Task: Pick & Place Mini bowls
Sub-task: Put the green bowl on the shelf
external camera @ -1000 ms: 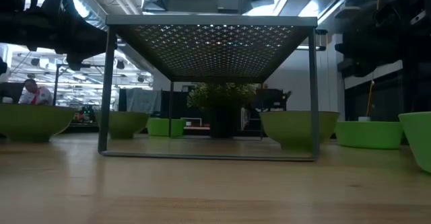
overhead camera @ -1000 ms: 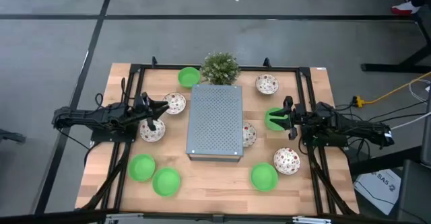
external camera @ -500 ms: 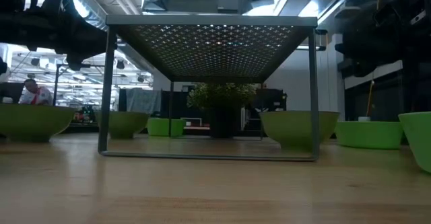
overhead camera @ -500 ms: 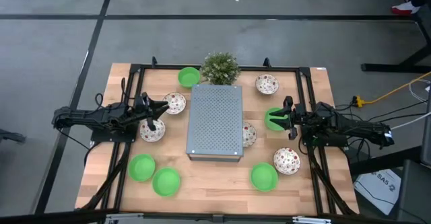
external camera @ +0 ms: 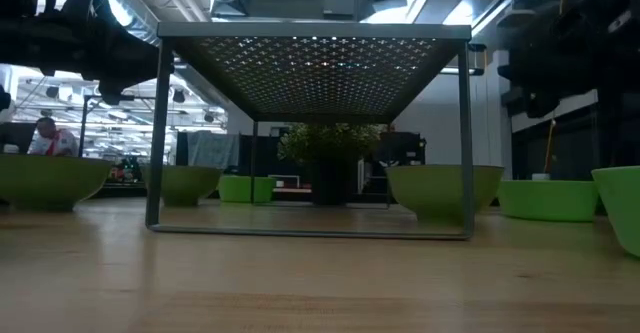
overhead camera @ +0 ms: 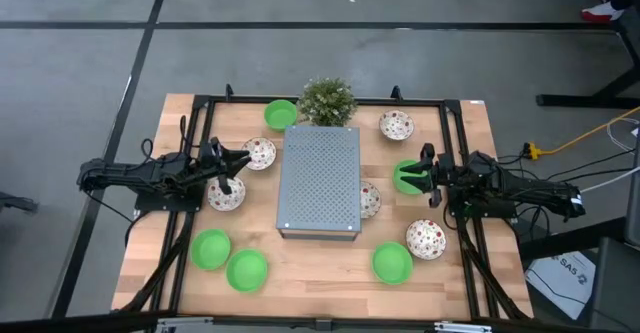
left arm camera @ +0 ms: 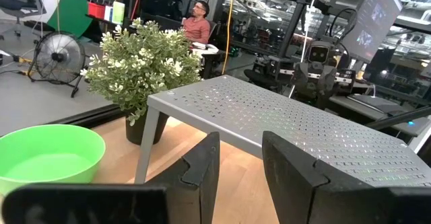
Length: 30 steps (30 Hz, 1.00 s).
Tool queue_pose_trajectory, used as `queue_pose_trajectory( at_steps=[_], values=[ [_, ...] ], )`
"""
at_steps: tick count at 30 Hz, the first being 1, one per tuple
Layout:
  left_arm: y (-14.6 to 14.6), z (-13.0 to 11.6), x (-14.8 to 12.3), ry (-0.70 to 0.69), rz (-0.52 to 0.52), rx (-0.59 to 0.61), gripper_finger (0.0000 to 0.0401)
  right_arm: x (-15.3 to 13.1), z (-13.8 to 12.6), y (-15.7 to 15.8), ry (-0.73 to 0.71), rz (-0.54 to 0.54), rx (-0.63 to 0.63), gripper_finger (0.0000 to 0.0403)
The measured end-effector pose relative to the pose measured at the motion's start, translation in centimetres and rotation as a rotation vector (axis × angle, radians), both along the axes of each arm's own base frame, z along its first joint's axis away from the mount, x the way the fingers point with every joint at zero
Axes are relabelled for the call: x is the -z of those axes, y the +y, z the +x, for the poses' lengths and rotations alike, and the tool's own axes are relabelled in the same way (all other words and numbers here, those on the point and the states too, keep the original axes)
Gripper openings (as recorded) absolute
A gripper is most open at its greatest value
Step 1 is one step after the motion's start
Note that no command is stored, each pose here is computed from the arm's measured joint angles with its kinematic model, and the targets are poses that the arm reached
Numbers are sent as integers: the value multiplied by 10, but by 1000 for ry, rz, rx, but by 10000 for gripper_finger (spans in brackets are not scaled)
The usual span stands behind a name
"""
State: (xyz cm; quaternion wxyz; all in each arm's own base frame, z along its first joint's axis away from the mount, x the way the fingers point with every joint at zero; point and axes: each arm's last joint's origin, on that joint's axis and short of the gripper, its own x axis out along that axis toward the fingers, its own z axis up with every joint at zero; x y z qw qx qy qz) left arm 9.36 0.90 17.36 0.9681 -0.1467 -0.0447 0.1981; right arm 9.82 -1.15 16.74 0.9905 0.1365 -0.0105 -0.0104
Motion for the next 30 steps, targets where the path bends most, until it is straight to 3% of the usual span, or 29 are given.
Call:
queue_pose_trajectory(
  at_steps=[5,8,17,21,26,30],
  values=[
    [0,0,0,0,0,1,107,0,0,-1,-13,360,19,126],
    [0,0,0,0,0,0,107,-3,0,-1,-52,416,32,126],
    [0,0,0,0,0,0,107,-20,-1,2,-196,216,-92,126],
    [0,0,0,0,0,0,107,-30,1,1,-186,163,-65,126],
    [0,0,0,0,0,0,107,-56,8,-1,-164,5,7,126],
    [0,0,0,0,0,0,107,-80,21,-4,-59,-80,19,126]
  ],
)
